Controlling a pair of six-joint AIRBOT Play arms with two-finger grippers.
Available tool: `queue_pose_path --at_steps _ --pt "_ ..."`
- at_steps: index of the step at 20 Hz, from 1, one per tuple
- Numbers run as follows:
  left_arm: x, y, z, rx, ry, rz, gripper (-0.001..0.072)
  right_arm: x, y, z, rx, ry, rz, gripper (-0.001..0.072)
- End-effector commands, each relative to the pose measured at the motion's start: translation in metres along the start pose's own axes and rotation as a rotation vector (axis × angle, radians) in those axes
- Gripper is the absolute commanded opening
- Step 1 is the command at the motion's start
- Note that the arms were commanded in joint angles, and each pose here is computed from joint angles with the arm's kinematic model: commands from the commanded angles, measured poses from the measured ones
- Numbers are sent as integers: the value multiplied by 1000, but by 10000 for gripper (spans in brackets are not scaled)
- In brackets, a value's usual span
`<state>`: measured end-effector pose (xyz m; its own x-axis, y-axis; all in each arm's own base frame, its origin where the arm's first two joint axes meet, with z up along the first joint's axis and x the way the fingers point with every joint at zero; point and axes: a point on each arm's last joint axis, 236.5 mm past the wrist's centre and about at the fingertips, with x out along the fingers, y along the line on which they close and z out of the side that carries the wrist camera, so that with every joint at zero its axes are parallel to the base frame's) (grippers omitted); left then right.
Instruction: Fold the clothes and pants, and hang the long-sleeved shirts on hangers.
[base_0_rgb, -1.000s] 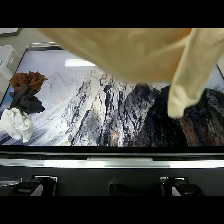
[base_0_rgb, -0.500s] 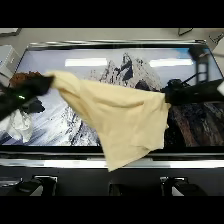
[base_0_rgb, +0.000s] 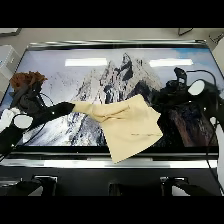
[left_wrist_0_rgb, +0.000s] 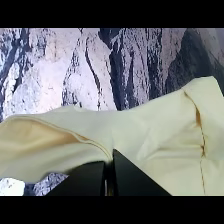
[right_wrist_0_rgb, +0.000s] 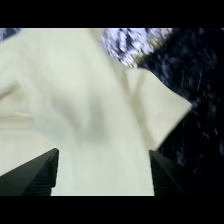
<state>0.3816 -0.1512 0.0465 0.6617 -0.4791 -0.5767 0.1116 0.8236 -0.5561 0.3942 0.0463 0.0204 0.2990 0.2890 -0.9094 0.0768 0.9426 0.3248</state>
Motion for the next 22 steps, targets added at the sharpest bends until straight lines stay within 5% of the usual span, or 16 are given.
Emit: queue_pose_path --at_steps 1,7,10,18,19,21,22 --pt "-1 10 -25 6 106 12 27 -17 -44 -88 186 359 14 558" --pt "-2 9 -34 20 145 11 27 54 29 -267 368 575 264 632" --pt "-3 7 -37 16 158 4 27 74 83 -264 405 479 399 630" --pt "-4 1 -44 -3 189 -19 27 116 152 -245 476 286 431 609" --pt "-4 1 -44 -5 189 -21 27 116 157 -237 468 259 443 475" --pt "-4 1 -44 -5 188 -20 27 114 162 -218 436 197 455 49" --pt "-5 1 -43 -4 187 -20 26 110 169 -207 346 158 470 38"
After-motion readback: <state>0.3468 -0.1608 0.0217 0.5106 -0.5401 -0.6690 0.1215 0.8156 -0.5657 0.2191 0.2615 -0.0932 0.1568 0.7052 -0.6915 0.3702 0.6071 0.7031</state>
